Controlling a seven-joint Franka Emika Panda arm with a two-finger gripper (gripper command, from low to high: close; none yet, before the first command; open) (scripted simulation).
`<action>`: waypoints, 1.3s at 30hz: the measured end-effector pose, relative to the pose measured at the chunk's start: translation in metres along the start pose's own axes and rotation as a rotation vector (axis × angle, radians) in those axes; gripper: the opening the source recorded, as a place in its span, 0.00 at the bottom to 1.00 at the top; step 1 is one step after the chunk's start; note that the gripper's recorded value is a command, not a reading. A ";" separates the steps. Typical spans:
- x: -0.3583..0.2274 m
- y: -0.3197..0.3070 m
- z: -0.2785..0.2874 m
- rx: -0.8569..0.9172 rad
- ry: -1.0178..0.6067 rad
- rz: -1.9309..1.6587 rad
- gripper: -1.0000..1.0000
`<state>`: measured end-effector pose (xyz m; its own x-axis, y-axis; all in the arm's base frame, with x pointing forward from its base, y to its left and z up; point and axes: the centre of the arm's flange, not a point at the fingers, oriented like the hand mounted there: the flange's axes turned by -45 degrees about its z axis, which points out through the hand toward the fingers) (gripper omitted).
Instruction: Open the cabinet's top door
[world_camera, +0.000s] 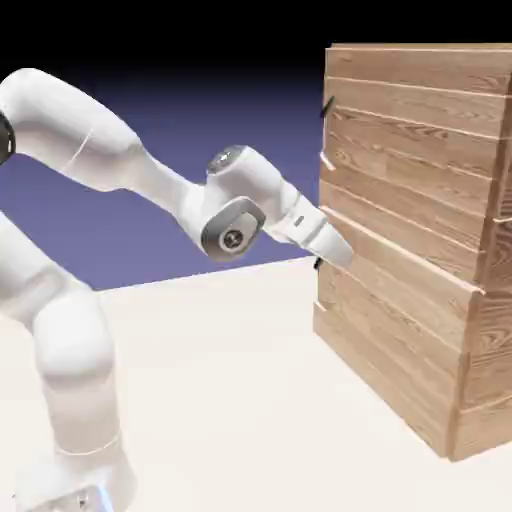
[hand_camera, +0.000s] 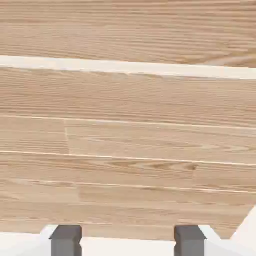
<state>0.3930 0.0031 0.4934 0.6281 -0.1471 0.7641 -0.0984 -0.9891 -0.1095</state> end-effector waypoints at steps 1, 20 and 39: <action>0.010 -0.001 -0.008 0.000 0.032 0.073 0.50; 0.117 -0.092 -0.137 0.365 0.458 1.326 0.50; 0.084 -0.248 -0.088 0.938 0.209 2.397 0.50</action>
<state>0.4026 0.2362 0.6404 0.0143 -0.4552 -0.8903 0.0626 0.8890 -0.4536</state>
